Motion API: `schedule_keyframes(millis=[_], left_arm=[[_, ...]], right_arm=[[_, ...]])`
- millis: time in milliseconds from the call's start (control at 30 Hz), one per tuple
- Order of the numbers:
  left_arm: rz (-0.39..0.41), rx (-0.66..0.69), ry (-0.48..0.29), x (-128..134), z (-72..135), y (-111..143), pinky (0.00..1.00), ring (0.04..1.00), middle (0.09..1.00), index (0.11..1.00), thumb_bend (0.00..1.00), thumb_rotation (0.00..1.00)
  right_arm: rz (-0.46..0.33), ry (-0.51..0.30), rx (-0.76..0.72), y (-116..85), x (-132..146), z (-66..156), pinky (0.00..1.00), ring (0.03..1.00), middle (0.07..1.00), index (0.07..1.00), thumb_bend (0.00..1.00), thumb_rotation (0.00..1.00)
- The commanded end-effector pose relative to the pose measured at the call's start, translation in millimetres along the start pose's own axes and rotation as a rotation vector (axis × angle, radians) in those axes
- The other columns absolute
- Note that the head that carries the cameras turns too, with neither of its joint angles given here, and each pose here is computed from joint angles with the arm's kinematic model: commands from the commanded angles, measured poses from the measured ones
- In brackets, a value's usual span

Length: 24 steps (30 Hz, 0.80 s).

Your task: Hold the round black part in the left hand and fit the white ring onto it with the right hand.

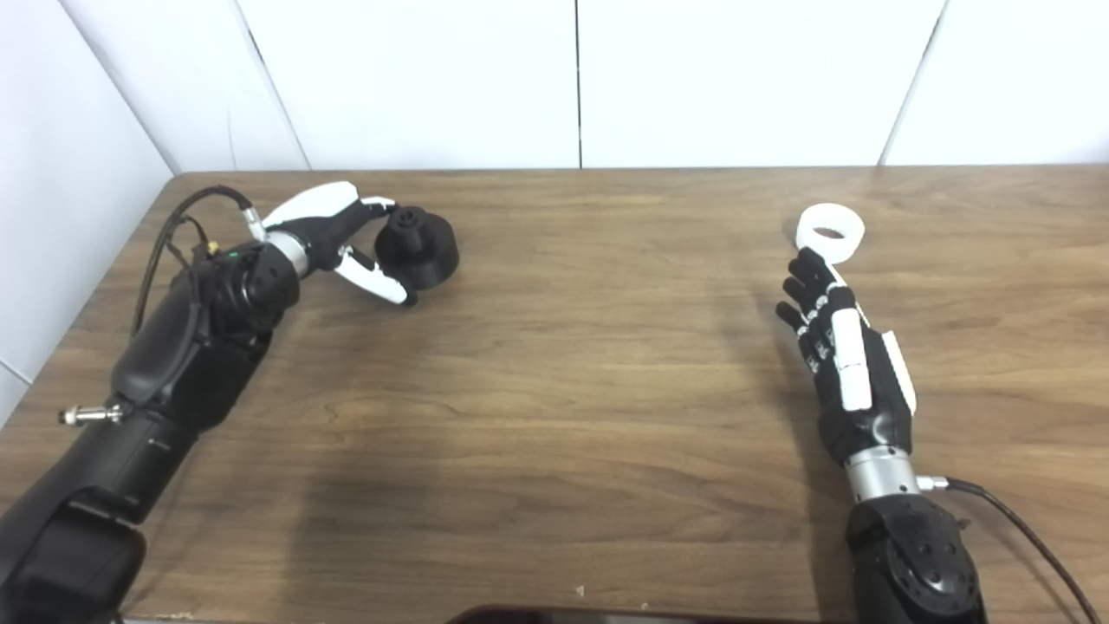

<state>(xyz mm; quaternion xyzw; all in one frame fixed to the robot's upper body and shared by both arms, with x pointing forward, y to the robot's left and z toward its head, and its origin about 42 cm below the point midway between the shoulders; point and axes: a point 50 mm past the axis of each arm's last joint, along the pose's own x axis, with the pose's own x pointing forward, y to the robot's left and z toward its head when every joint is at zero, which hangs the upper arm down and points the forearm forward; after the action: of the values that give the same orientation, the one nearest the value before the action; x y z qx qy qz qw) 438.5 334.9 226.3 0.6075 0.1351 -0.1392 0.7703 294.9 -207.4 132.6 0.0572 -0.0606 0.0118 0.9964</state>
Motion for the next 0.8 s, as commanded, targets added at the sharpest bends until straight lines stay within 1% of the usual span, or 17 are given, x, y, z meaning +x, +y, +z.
schedule_keyframes(millis=[0,167,467,700,733,767], left_arm=[[0.097,0.052,-0.017,1.7,5.4,33.6,0.96,1.0,0.949,0.926,0.97,0.34],[0.104,0.077,-0.025,7.1,4.9,33.2,0.98,1.0,0.937,0.918,0.96,0.36],[0.103,0.082,-0.008,14.8,8.7,32.9,0.93,0.995,0.934,0.921,0.96,0.37],[0.129,0.062,-0.019,18.6,10.0,30.5,0.89,0.981,0.925,0.91,0.93,0.35],[0.133,0.059,-0.021,18.6,10.5,30.4,0.88,0.966,0.908,0.885,0.9,0.33],[0.137,0.055,-0.023,18.5,10.8,30.2,0.88,0.965,0.907,0.883,0.9,0.32]], right_arm=[[-0.009,-0.014,0.009,-3.2,-6.4,-2.8,0.9,0.927,0.919,0.901,0.61,0.89],[0.001,-0.016,0.004,-6.0,-8.7,-3.1,0.9,0.931,0.917,0.897,0.61,0.88],[0.004,-0.016,-0.008,-9.7,-12.9,-1.5,0.9,0.924,0.907,0.891,0.57,0.89],[0.004,-0.012,-0.007,-11.7,-15.2,-3.0,0.91,0.922,0.904,0.887,0.57,0.89],[0.003,-0.012,-0.009,-12.0,-15.4,-3.2,0.91,0.928,0.904,0.885,0.58,0.89],[0.004,-0.013,-0.011,-12.4,-15.4,-3.5,0.91,0.929,0.903,0.884,0.58,0.89]])
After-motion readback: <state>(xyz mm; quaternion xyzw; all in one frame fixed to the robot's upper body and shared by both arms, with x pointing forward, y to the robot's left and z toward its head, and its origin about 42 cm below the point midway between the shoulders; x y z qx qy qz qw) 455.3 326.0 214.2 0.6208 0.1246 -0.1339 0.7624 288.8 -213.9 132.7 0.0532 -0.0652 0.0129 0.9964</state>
